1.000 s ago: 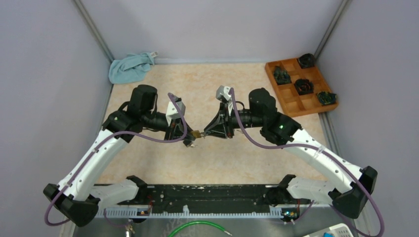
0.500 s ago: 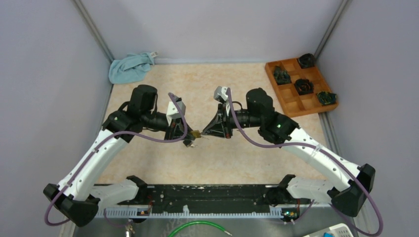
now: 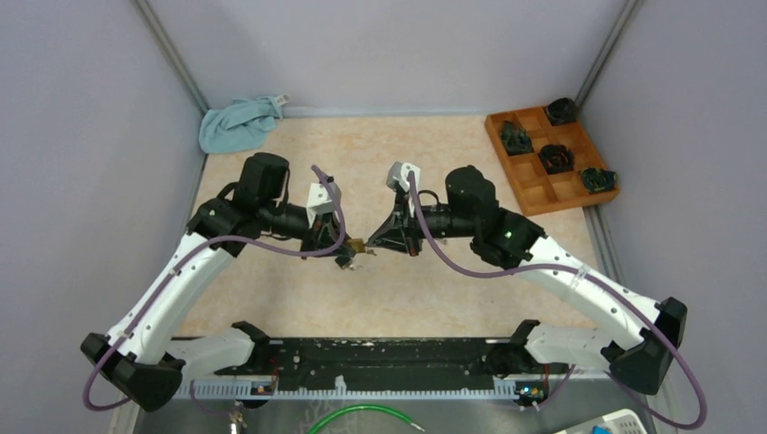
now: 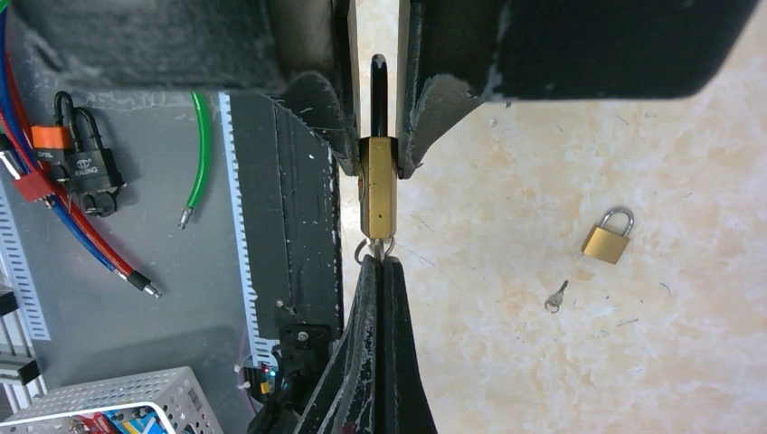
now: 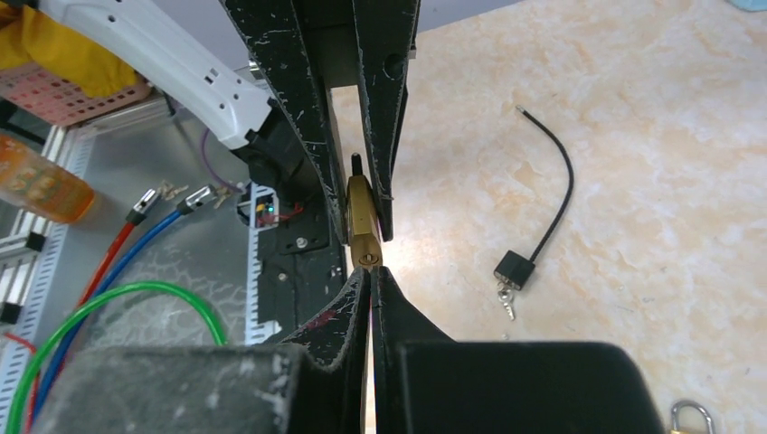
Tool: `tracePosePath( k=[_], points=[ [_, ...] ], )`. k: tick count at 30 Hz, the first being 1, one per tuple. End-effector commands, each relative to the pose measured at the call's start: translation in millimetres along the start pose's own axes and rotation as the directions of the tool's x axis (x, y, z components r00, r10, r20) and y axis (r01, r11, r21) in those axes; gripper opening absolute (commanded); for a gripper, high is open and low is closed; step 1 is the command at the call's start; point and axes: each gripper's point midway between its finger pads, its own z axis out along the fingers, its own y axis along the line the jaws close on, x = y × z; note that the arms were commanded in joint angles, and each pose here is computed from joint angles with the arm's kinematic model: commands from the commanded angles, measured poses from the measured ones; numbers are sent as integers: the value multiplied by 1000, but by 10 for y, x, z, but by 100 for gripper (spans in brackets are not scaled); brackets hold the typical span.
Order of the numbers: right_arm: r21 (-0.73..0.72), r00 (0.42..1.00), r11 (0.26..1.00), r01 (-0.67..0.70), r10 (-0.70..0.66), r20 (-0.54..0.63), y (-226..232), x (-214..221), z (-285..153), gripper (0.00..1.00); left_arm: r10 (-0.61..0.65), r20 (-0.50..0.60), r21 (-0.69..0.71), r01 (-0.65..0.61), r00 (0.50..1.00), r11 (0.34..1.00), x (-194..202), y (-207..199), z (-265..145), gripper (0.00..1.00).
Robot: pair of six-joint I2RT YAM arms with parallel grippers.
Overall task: Unlock with the key
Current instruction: Unlock the lock.
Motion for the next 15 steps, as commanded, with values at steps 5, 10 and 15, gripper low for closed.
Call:
tracePosePath(
  k=[5, 10, 15],
  points=[
    [28, 991, 992, 124, -125, 50, 117, -199, 135, 0, 101, 73, 27, -103, 992, 994, -345, 35, -1, 0],
    [21, 992, 994, 110, -111, 60, 165, -209, 261, 0, 104, 66, 38, -107, 992, 994, -362, 38, -4, 0],
    [25, 996, 998, -51, 49, 75, 155, -174, 329, 0, 193, 53, -10, -193, 980, 981, -398, 93, -56, 0]
  ],
)
